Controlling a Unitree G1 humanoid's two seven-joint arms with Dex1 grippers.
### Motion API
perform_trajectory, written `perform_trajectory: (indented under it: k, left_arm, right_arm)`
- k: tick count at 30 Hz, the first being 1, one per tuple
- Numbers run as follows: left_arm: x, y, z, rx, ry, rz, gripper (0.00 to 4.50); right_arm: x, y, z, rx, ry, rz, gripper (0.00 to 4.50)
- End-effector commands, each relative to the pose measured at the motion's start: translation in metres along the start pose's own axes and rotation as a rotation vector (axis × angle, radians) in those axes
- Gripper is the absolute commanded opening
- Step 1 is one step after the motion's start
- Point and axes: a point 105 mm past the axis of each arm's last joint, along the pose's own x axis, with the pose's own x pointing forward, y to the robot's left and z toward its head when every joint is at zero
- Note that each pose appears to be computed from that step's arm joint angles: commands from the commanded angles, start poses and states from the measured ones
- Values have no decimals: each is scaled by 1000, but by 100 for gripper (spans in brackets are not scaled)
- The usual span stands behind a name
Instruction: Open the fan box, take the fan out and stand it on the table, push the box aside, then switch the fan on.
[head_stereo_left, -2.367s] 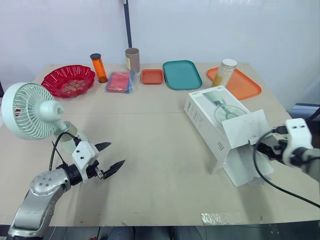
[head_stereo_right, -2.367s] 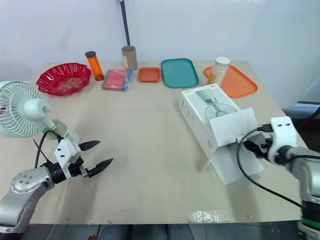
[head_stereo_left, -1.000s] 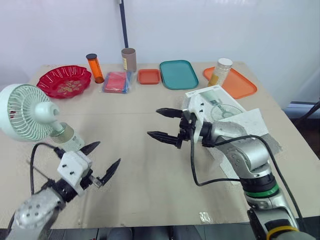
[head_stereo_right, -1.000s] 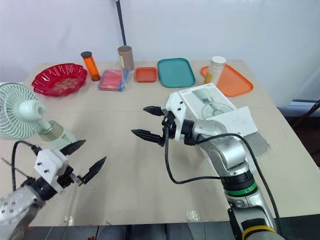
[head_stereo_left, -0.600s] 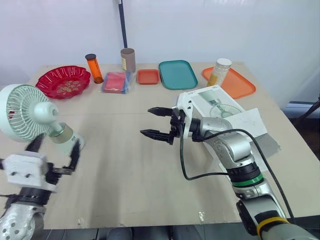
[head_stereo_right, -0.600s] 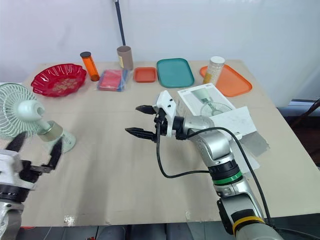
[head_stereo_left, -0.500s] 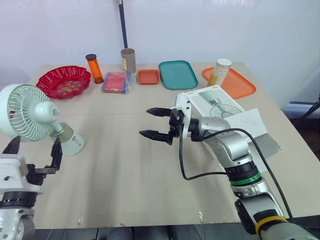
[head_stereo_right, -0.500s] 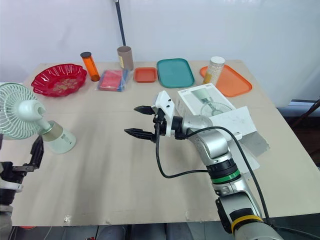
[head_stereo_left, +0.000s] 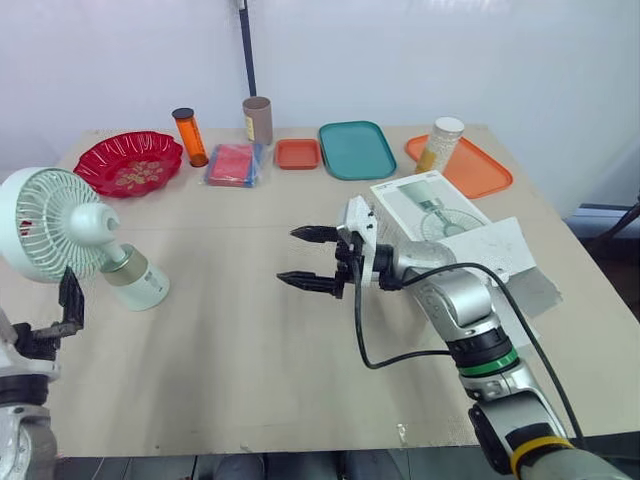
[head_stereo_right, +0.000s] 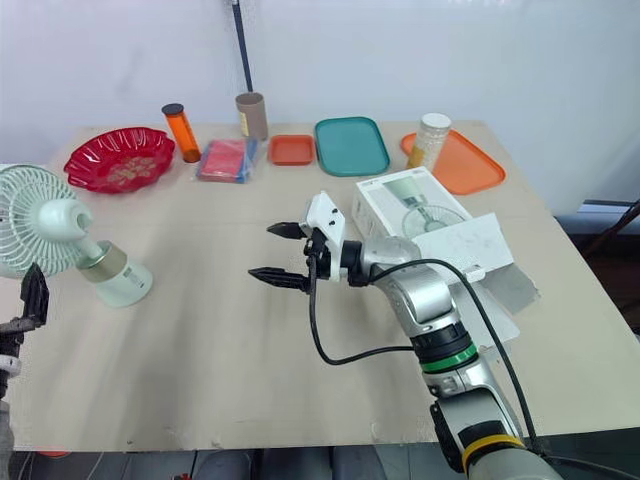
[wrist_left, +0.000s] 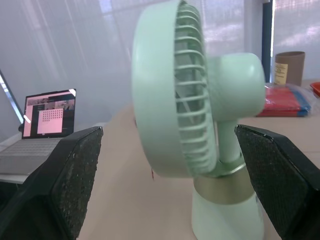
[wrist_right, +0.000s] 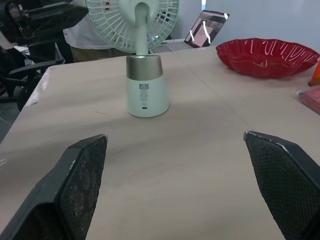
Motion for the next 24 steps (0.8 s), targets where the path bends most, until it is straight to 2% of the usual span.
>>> perform_trajectory:
  k: [1,14,17,20,23,24]
  left_arm:
    - [7,1,5,14,-11,-3,450]
    - [24,4,4,29,-6,18,450]
    - [24,5,-3,-1,31,3,450]
    - [24,10,-10,13,66,-19,384]
    - [26,16,-13,25,77,-38,291]
    - [27,16,-13,28,75,-44,239]
  right_arm:
    - [-2,4,14,-54,-36,-5,446]
    - [-5,8,9,-56,-23,-27,446]
    - [-6,8,8,-55,-21,-32,446]
    - [-6,9,9,-55,-21,-36,450]
    - [-6,8,8,-54,-16,-41,450]
    - [-6,7,8,-55,-12,-42,450]
